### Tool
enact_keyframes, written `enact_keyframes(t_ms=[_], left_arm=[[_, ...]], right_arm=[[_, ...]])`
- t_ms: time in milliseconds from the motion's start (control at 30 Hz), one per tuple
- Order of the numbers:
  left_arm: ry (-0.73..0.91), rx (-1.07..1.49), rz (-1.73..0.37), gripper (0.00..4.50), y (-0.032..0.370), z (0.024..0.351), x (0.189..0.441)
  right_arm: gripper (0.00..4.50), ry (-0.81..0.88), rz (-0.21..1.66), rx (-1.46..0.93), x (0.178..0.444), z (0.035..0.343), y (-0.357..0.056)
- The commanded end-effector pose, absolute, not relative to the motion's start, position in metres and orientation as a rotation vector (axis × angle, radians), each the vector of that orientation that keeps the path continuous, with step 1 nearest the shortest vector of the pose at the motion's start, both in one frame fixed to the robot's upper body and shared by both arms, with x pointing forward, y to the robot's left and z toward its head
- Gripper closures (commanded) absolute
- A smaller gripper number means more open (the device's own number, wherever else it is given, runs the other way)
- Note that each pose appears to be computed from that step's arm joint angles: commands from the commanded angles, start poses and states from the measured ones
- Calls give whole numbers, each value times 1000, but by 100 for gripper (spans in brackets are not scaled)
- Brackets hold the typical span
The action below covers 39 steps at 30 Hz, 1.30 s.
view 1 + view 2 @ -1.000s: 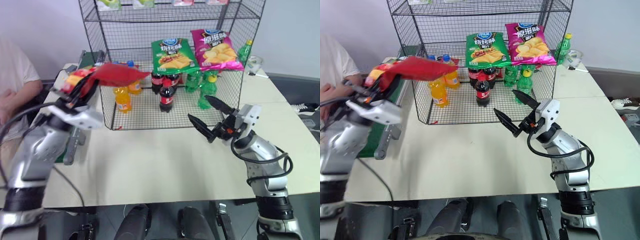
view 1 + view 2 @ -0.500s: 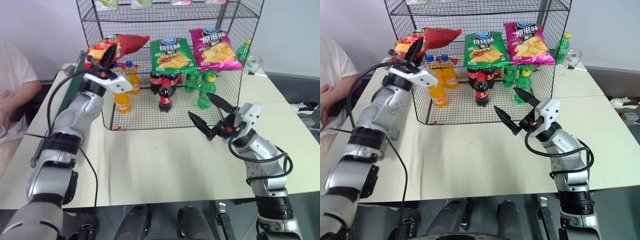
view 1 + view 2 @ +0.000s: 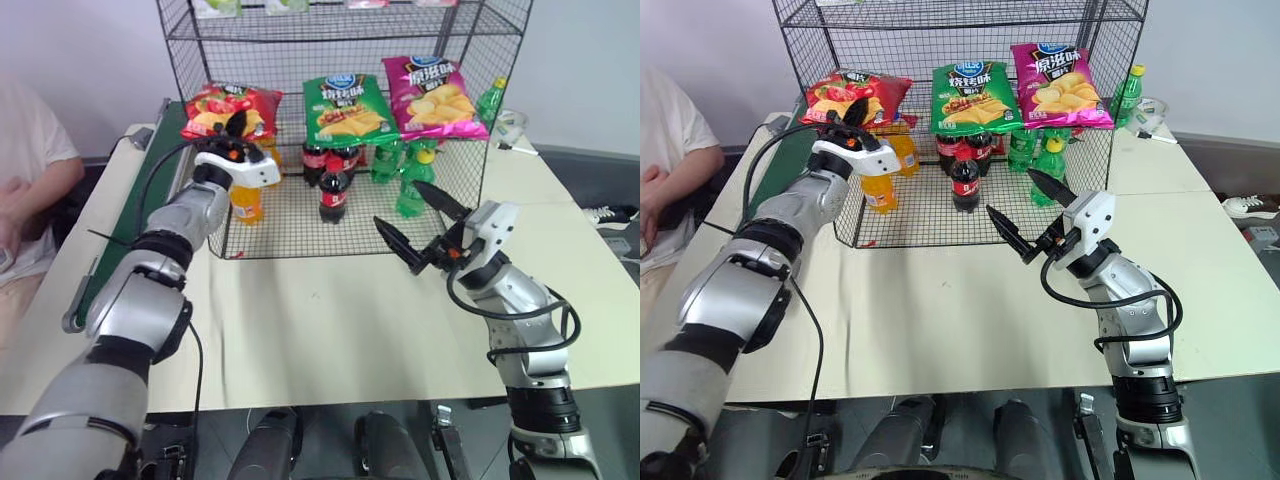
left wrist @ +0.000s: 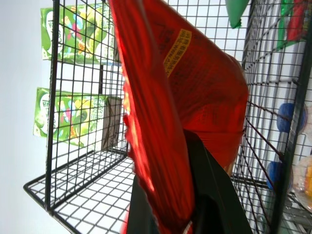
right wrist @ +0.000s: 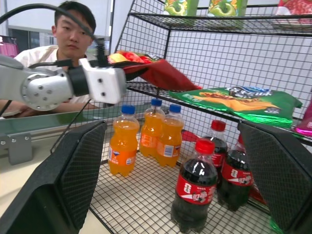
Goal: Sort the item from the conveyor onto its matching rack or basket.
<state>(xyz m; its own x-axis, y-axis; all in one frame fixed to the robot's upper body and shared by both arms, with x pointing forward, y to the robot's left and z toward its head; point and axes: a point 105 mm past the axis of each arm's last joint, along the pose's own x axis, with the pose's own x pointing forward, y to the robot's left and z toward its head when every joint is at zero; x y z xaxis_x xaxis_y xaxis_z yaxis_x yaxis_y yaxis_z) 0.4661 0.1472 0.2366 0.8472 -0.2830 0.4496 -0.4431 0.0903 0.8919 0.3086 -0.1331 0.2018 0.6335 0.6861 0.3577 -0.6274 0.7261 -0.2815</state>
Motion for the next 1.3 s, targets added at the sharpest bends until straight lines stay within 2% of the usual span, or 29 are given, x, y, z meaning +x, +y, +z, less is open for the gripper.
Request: enact_keyframes(t_ms=[33, 100, 433, 533, 767, 1067, 1300], left_arm=[[-651, 1479, 95, 439, 134, 242, 465], [-668, 1461, 77, 439, 128, 243, 464], [-558, 1430, 104, 439, 143, 246, 472], [-571, 1344, 62, 357, 140, 249, 470], [-611, 1323, 18, 24, 143, 249, 464], [-675, 1253, -48, 24, 157, 244, 439], [-759, 1040, -235, 24, 156, 252, 366]], right_arm=[[0, -523, 754, -152, 305, 215, -131], [0, -524, 753, -153, 306, 215, -131], [0, -511, 767, -158, 306, 212, -129], [0, -507, 763, -161, 307, 211, -132], [0, -490, 787, -164, 305, 208, -131], [0, -482, 798, -149, 304, 206, -132], [0, -473, 807, -161, 305, 205, -135]])
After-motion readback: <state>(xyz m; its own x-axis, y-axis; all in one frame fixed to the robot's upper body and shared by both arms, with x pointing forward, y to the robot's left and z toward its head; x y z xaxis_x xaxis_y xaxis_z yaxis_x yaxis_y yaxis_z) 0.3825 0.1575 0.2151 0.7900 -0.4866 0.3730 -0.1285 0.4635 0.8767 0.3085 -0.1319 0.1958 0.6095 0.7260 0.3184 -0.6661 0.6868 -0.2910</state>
